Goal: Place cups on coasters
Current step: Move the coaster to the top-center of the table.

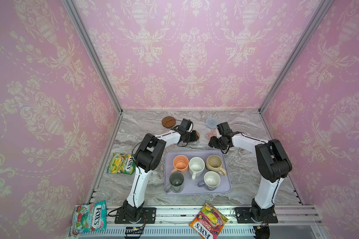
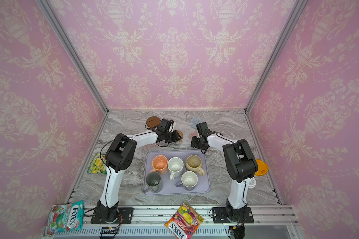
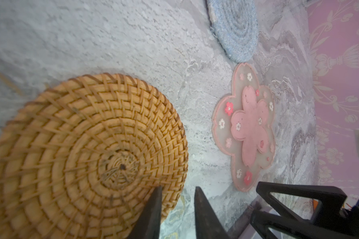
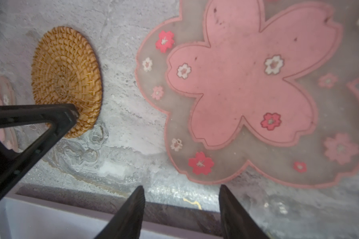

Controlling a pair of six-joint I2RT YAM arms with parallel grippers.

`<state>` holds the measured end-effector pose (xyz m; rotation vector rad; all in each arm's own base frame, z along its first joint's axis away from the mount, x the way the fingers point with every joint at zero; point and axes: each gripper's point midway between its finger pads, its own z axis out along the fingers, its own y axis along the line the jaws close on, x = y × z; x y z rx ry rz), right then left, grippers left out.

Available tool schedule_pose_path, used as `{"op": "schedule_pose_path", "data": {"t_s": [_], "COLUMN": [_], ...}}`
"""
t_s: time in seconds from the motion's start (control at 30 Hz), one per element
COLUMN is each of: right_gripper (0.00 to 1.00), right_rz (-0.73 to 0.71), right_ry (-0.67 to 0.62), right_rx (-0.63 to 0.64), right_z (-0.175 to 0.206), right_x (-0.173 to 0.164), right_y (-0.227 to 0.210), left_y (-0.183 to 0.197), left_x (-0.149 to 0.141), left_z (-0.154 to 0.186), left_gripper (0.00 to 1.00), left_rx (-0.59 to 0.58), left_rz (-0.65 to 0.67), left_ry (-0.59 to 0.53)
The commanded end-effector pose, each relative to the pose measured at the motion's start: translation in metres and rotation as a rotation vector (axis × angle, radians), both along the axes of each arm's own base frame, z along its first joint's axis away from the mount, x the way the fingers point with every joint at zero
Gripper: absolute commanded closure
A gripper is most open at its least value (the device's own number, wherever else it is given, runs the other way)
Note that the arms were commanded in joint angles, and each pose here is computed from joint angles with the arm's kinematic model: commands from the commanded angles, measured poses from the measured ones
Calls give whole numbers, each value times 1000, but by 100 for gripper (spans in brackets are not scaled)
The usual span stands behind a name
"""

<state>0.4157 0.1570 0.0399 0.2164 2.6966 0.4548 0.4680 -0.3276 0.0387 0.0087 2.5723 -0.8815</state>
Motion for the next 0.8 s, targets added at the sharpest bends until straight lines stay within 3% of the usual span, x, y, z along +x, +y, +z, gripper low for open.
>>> {"op": "schedule_pose_path", "data": {"t_s": [0.0,0.5,0.77], "right_gripper": [41,39,37], "right_rz": [7,28,43], "right_ry": [-6,-88,-133], "right_rx": [27,40,15], "right_z": [15,47,64], "right_x": [1,6,2], "right_y": [8,9,4], "left_y": [9,5,36], "left_x": [-18,-7,2], "left_z": [-4,65,81], "left_gripper": [69,62,51], "left_rx": [44,24,176], "left_rz": [9,-34,-41], "left_ry": [63,-71,-115]}}
